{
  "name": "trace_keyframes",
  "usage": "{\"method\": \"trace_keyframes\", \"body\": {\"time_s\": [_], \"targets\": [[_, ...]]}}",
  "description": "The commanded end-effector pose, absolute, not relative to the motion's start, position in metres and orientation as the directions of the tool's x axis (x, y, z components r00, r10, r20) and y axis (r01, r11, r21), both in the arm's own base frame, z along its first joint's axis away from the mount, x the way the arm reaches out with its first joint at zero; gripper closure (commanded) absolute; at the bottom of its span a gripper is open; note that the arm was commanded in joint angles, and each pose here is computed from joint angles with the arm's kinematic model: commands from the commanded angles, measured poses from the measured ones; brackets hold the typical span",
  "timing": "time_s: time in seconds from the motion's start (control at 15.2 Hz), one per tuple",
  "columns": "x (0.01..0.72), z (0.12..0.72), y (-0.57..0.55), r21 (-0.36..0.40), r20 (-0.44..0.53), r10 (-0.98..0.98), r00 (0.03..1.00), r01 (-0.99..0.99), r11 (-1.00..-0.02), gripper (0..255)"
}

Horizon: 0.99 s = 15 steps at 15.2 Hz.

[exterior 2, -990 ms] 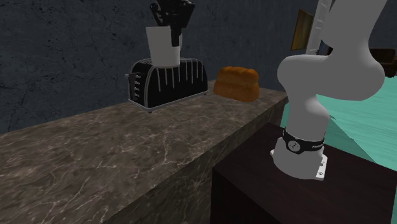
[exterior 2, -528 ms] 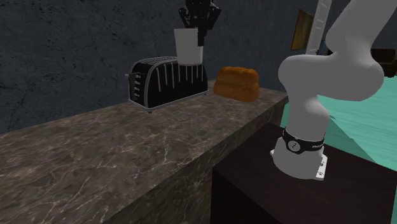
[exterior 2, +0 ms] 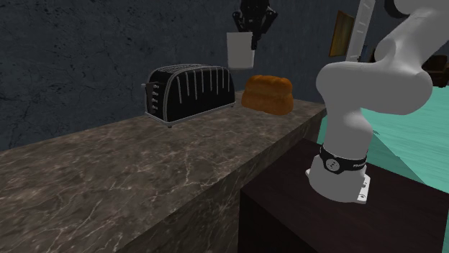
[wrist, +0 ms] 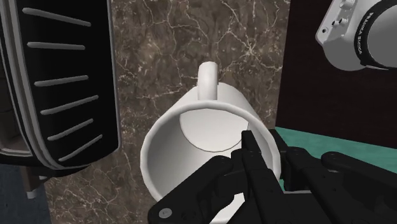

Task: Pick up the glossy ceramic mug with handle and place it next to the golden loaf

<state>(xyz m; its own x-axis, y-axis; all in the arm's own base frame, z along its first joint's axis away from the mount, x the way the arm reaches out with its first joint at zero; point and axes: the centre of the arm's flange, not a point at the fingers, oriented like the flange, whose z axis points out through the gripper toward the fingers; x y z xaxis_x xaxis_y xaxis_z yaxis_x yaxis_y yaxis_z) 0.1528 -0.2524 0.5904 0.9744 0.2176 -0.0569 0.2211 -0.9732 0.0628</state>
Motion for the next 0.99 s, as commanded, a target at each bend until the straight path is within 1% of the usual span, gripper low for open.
{"method": "trace_keyframes", "body": {"time_s": [0.0, 0.92], "targets": [[0.126, 0.589, -0.250, 0.063, -0.058, 0.218, 0.974, 0.222, -0.973, 255], [-0.059, 0.589, -0.252, 0.063, -0.058, 0.218, 0.974, 0.222, -0.973, 255]]}}
